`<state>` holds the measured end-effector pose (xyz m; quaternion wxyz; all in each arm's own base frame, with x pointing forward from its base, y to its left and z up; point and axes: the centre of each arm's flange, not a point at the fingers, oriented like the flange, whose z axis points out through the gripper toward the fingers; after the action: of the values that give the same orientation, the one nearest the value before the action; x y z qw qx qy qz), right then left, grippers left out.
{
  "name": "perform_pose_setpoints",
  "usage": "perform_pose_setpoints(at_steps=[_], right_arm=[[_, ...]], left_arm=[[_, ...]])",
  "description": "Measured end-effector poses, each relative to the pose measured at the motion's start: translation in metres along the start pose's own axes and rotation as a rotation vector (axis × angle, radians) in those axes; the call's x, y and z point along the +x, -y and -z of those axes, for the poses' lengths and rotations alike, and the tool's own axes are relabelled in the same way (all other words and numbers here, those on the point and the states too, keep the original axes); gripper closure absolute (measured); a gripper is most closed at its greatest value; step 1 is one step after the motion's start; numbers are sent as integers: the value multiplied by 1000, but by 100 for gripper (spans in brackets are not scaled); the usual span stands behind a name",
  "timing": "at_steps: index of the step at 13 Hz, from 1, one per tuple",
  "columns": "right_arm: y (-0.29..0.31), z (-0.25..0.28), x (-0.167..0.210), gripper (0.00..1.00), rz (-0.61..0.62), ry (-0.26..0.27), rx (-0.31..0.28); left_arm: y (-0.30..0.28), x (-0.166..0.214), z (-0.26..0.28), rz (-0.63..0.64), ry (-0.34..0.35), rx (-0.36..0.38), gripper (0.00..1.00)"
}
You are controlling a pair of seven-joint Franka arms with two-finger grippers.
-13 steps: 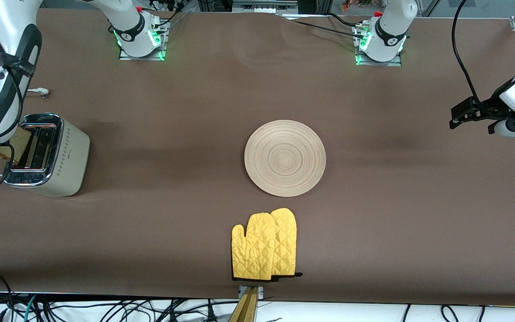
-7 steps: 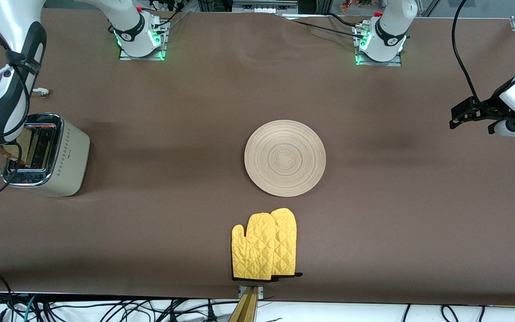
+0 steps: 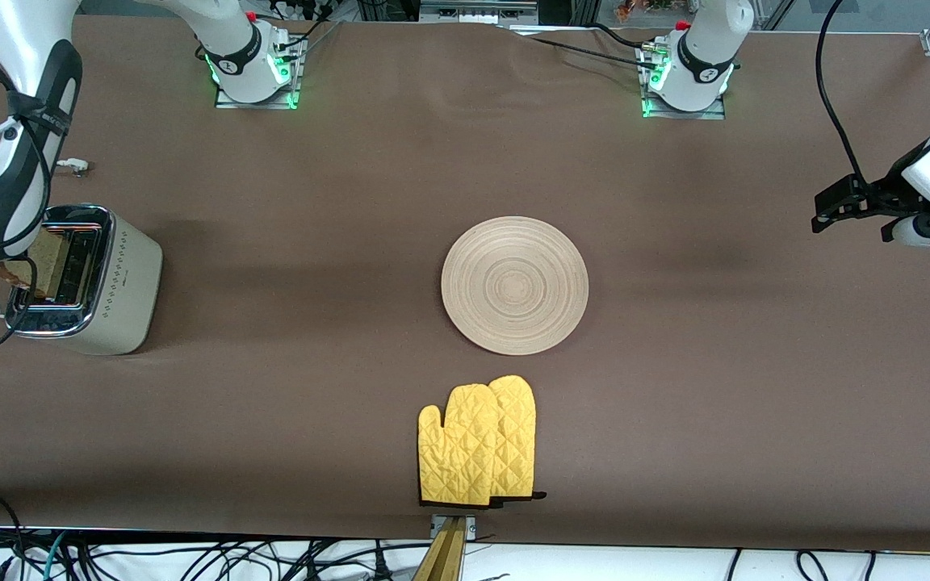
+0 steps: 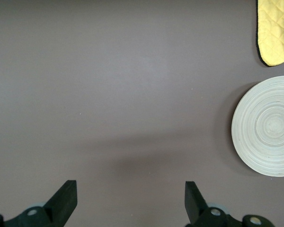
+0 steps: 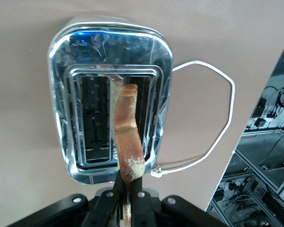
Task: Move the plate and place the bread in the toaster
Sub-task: 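Lower the bread slice into the toaster slot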
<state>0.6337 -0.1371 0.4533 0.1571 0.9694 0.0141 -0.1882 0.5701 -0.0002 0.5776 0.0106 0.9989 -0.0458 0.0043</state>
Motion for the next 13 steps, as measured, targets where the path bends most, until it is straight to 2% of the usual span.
perform_pose_setpoints(at_steps=[6,13], right_arm=[[-44,-27,2,93,-23,-28,29],[-22,-57,29,93,-31,-49,127]], left_arm=[[-1,0,0,-1,0,0,0],[-2,0,0,-3,0,0,0]])
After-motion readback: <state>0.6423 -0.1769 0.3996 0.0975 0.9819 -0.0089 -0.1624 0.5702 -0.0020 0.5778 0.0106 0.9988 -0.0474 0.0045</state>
